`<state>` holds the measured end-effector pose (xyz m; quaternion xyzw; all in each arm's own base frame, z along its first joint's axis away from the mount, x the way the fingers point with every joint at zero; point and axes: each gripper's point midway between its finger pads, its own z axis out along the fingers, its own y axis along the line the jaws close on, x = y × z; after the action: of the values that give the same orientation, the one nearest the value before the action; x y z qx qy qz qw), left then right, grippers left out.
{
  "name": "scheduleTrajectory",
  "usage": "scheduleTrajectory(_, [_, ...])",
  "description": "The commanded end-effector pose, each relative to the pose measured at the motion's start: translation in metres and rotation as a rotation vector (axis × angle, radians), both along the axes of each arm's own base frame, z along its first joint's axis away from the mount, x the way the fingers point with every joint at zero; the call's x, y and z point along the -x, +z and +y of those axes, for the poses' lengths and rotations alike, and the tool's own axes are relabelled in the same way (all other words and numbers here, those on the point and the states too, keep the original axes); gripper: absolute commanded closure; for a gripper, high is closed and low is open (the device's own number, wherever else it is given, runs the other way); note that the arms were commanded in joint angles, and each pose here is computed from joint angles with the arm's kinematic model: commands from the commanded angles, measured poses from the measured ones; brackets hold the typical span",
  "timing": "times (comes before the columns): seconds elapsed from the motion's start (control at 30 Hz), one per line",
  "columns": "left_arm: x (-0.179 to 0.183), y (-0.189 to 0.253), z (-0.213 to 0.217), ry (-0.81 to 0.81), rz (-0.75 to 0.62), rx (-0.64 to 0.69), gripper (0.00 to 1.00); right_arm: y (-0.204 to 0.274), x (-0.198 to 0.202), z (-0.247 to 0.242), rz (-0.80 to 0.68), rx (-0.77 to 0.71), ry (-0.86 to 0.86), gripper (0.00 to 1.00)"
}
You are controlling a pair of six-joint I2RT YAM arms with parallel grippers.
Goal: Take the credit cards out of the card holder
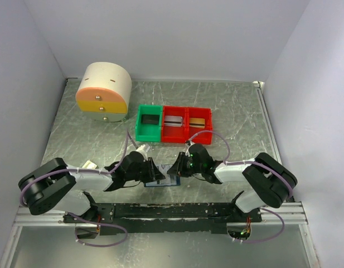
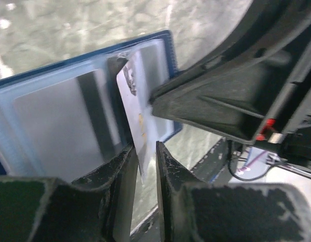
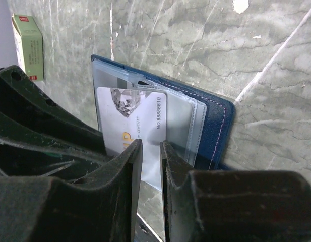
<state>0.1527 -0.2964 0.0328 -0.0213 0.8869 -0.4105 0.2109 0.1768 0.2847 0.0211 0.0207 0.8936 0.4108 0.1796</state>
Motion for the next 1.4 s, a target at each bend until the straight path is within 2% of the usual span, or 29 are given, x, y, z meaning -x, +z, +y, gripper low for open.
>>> scheduleTrajectory(0.0, [0.005, 0.048, -0.035, -0.100, -0.063, 0.238, 0.69, -0.030, 0.022, -0.018, 0.082, 0.098, 0.014, 0.78])
scheduleTrajectory(0.1, [0.008, 0.054, -0.037, -0.107, -0.061, 0.293, 0.70, -0.028, 0.022, -0.017, 0.078, 0.091, 0.013, 0.78])
scheduleTrajectory(0.23, [0.007, 0.048, -0.034, -0.089, -0.047, 0.263, 0.75, -0.027, 0.020, -0.019, 0.071, 0.103, 0.002, 0.78])
scheduleTrajectory(0.47, [-0.002, 0.023, -0.013, -0.024, -0.008, 0.027, 0.93, -0.023, 0.017, -0.019, 0.056, 0.111, 0.005, 0.78])
scheduleTrajectory(0.7, [-0.008, 0.022, 0.022, 0.046, -0.024, -0.180, 0.93, -0.002, 0.006, -0.011, -0.002, 0.092, 0.026, 0.77])
scheduleTrajectory(0.93, [-0.012, 0.044, 0.048, 0.062, -0.101, -0.288, 0.93, 0.051, -0.014, 0.004, -0.141, -0.006, 0.044, 0.73])
scheduleTrajectory(1.03, [-0.017, 0.058, 0.058, 0.083, -0.141, -0.317, 0.93, 0.081, -0.032, 0.002, -0.236, -0.018, 0.004, 0.67])
scheduleTrajectory(1.1, [-0.020, 0.069, 0.062, 0.102, -0.172, -0.318, 0.93, 0.100, -0.046, -0.004, -0.302, -0.008, -0.047, 0.56])
scheduleTrajectory(1.17, [-0.022, 0.079, 0.065, 0.114, -0.206, -0.302, 0.93, 0.118, -0.059, -0.012, -0.374, 0.005, -0.105, 0.50])
scheduleTrajectory(1.37, [-0.025, 0.117, 0.052, 0.091, -0.342, -0.132, 0.93, 0.170, -0.090, -0.040, -0.674, -0.019, -0.268, 0.38])
